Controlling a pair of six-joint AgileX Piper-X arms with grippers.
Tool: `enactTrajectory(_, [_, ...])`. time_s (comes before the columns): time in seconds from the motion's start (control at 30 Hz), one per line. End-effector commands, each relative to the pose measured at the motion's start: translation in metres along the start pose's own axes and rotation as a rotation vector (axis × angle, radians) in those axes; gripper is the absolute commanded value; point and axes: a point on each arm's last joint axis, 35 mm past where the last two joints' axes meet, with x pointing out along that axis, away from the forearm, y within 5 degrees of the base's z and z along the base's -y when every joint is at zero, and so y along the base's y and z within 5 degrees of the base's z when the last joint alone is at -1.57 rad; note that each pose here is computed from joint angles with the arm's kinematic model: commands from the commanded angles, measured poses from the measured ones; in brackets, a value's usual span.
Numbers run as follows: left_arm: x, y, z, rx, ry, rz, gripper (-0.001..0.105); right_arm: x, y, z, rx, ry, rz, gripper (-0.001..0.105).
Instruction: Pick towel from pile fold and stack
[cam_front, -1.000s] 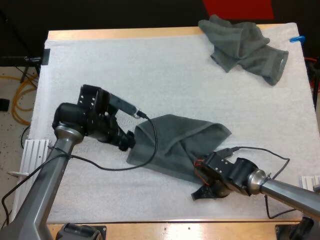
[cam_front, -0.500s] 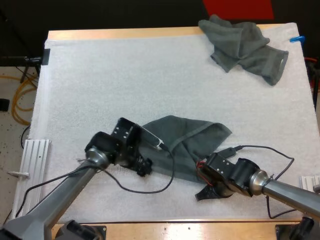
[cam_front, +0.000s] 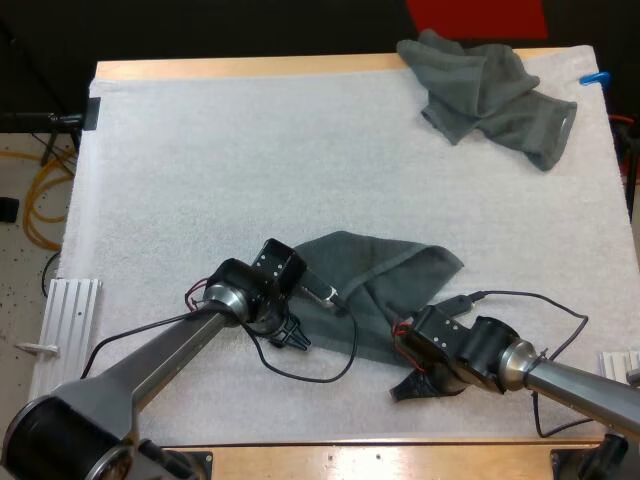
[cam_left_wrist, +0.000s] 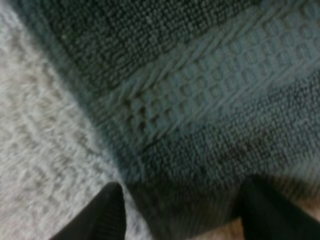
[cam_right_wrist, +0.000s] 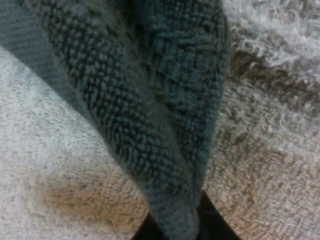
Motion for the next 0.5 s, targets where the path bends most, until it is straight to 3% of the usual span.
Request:
enactTrajectory(0.0, [0.0011, -0.0015, 0.0005, -0.006, 0.002, -0.002, 0.049, -0.0016, -0.0011, -0.0016, 0.000, 0.003, -0.006, 0.000])
enactTrajectory(0.13, [0.0080, -0.0020, 0.0003, -0.004, 0.029, 0.001, 0.043, -0.0016, -0.0011, -0.0016, 0.000, 0.003, -0.006, 0.000])
enactTrajectory(0.3, [0.0106, -0.0024, 0.0002, 0.008, 0.039, -0.005, 0.000, -0.0016, -0.0011, -0.0016, 0.000, 0.003, -0.006, 0.000])
enactTrajectory(0.47, [0.0078, -0.0028, 0.0024, 0.018, 0.024, -0.017, 0.000, -0.0044, -0.0026, -0.0012, -0.014, -0.017, -0.049, 0.000])
